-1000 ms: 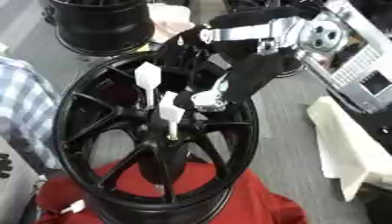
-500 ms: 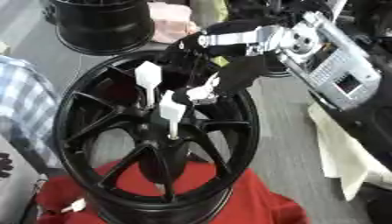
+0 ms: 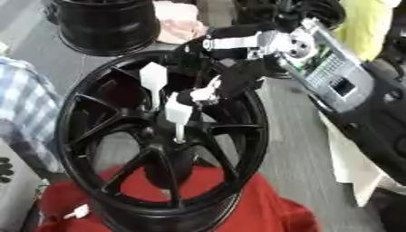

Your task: Pull the pin out of the wheel hub.

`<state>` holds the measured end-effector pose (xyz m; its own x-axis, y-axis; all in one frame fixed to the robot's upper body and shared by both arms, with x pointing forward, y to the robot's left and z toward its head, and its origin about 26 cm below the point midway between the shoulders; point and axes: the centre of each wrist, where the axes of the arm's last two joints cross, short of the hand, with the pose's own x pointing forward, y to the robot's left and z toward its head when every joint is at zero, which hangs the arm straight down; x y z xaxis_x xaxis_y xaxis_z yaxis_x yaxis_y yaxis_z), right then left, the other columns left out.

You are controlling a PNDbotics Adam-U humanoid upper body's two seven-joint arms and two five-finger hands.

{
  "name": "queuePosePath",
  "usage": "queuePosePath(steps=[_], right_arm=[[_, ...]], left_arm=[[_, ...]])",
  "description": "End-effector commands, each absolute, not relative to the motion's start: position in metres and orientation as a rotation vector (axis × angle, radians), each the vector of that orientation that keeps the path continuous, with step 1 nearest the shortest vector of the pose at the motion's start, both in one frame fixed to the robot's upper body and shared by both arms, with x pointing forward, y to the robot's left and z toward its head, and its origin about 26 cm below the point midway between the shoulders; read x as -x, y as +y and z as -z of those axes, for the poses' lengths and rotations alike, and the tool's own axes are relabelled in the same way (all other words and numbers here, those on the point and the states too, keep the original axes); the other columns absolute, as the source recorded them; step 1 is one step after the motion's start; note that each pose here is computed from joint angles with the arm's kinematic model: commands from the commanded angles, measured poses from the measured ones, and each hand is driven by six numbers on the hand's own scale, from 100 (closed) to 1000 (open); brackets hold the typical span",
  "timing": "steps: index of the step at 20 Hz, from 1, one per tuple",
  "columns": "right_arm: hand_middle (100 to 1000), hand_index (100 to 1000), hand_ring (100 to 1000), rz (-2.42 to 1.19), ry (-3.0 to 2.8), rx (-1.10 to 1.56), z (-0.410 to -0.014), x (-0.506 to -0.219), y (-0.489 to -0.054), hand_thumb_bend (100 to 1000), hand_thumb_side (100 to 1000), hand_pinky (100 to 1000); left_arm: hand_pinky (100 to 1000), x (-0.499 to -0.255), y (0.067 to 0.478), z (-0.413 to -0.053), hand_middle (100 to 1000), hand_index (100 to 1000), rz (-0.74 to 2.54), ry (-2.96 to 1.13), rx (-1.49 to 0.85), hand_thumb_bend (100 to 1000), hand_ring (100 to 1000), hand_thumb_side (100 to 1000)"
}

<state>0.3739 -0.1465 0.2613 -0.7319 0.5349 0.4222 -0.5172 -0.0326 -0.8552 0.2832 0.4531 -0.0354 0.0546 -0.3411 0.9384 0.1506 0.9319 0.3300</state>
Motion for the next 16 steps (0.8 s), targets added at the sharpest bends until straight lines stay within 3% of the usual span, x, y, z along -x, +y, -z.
queuePosePath(steps=[1,16], right_arm=[[839,959,844,-1.869,-1.516,0.065,-0.268,-0.377,-0.147,336,559,802],[825,958,831,-1.907,-1.433,0.092,-0.247,-0.393,-0.139,336,557,790]], left_arm=[[679,-0.288,0.457,0.024,630,738,0.395,-1.495,-0.174,470,681,517],[679,-0.289,0.455,0.024,630,738,0.397,-1.496,-0.168,470,681,517]])
